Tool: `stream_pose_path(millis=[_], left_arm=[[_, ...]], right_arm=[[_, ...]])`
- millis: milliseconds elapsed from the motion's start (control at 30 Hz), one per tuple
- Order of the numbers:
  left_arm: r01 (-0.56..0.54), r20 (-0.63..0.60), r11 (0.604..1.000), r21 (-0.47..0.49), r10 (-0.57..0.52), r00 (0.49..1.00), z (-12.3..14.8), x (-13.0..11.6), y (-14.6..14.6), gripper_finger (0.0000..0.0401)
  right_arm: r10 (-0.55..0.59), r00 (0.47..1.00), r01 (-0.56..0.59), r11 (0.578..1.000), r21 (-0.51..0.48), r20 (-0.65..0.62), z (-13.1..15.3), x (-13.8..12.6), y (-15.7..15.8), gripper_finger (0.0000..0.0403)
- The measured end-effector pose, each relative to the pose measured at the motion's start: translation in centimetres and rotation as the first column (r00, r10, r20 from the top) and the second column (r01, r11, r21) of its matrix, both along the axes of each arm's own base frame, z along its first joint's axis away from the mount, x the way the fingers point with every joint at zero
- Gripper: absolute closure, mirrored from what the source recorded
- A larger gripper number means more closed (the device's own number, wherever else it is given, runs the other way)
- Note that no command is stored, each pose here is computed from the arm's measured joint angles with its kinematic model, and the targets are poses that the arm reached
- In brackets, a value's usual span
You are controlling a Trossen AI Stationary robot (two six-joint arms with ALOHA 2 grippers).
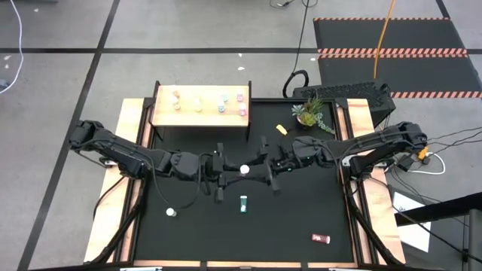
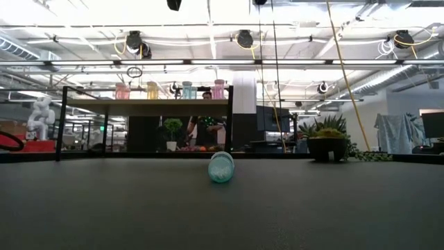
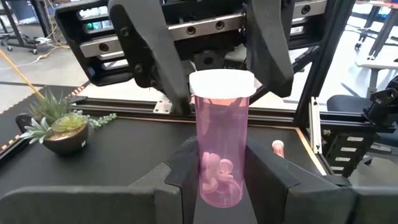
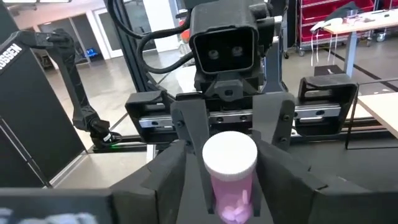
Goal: Pick and place medicine bottles onto shelf by color
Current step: Put the pink pill bottle on the shelf aligned with the other pink pill bottles
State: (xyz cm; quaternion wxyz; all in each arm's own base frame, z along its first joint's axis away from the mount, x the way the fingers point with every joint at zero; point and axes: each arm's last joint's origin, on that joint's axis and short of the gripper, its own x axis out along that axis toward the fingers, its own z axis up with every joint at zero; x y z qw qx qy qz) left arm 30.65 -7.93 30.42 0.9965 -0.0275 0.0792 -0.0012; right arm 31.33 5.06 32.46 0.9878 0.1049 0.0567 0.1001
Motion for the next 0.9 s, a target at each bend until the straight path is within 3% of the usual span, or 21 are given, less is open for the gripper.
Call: stream_pose_path(millis=[367, 600, 700, 900], left_arm=[[-0.013, -0.002, 0.999, -0.038, 0.013, 1.000, 0.0, 0.0, 0.1, 0.0288], [-0.104, -0.045, 0.991, -0.079, 0.101, 0.994, -0.1, -0.4, 0.5, 0.0280], [-0.151, -0.092, 0.987, -0.055, 0.145, 0.985, 0.2, -1.4, 0.9, 0.0250], [-0.284, -0.164, 0.959, -0.012, 0.278, 0.946, 1.9, -5.2, 2.3, 0.0151]], right_arm=[[-0.007, 1.000, 0.007, 1.000, 0.009, -0.008, -0.1, 0.1, -0.7, 0.0300], [-0.043, 0.999, 0.043, 0.999, 0.004, -0.018, -0.2, 0.2, -1.2, 0.0298], [-0.078, 0.997, 0.078, 0.997, 0.005, -0.004, 0.5, 0.4, -2.3, 0.0299], [-0.168, 0.985, 0.169, 0.985, -0.030, 0.042, 2.3, 0.6, -5.2, 0.0299]])
